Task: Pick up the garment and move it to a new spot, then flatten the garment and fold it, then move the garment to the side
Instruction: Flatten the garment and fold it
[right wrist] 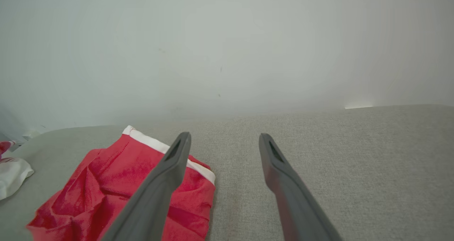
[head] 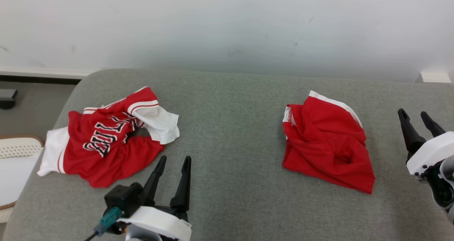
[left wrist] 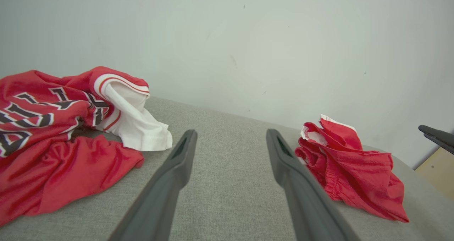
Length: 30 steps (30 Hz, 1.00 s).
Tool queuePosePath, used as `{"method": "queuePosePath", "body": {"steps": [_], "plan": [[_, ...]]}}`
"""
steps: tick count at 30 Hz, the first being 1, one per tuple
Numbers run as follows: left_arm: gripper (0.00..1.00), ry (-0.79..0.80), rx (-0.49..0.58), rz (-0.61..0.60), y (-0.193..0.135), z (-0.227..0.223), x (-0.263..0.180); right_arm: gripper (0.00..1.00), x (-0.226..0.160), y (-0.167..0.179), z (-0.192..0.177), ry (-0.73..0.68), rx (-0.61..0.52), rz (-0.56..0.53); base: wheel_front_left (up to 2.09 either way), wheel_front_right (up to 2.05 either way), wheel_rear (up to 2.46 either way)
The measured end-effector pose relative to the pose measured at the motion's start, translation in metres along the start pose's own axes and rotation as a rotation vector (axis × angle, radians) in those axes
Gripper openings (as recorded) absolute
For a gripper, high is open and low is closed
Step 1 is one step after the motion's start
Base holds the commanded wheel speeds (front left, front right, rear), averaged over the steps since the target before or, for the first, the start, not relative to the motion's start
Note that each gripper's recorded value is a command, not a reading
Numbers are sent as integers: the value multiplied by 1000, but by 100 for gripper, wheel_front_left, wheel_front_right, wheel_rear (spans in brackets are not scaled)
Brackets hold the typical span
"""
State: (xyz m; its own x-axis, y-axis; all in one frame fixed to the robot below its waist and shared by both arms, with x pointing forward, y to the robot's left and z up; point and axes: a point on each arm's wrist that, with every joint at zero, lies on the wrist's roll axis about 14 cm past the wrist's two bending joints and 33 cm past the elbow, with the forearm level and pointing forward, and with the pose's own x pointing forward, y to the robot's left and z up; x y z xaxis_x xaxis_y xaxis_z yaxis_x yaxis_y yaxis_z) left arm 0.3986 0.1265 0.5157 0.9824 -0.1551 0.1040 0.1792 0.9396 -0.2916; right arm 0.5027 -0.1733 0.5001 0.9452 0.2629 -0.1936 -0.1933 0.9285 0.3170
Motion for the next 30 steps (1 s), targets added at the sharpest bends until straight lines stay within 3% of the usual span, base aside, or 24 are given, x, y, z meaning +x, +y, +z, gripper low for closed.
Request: {"method": "queuePosePath", "body": {"steps": [1, 2, 3, 5, 12, 17, 25, 30], "plan": [[100, 1, 1, 0, 0, 0, 0, 99, 2, -4, -6, 11, 29, -25, 0, 0, 0], [100, 3, 2, 3, 2, -1, 0, 40, 5, -2, -13, 33, 56, -33, 0, 0, 0], [100, 5, 2, 6, 3, -1, 0, 0, 8, 0, -18, 49, 99, -43, 0, 0, 0], [100, 10, 5, 17, 7, -3, -2, 0, 16, 12, -32, 104, 188, -38, 0, 0, 0], [100, 10, 15, 82, 28, 0, -12, 0, 23, 42, -85, 383, 333, 7, 0, 0, 0], [100, 2, 17, 116, 38, 4, -20, 0, 18, 95, -99, 479, 448, 164, 0, 0, 0], [100, 4, 16, 130, 41, 3, -23, 0, -13, 153, -127, 582, 451, 355, 0, 0, 0], [100, 6, 14, 126, 40, 2, -20, 0, -28, 195, -128, 568, 450, 469, 0, 0, 0]]}}
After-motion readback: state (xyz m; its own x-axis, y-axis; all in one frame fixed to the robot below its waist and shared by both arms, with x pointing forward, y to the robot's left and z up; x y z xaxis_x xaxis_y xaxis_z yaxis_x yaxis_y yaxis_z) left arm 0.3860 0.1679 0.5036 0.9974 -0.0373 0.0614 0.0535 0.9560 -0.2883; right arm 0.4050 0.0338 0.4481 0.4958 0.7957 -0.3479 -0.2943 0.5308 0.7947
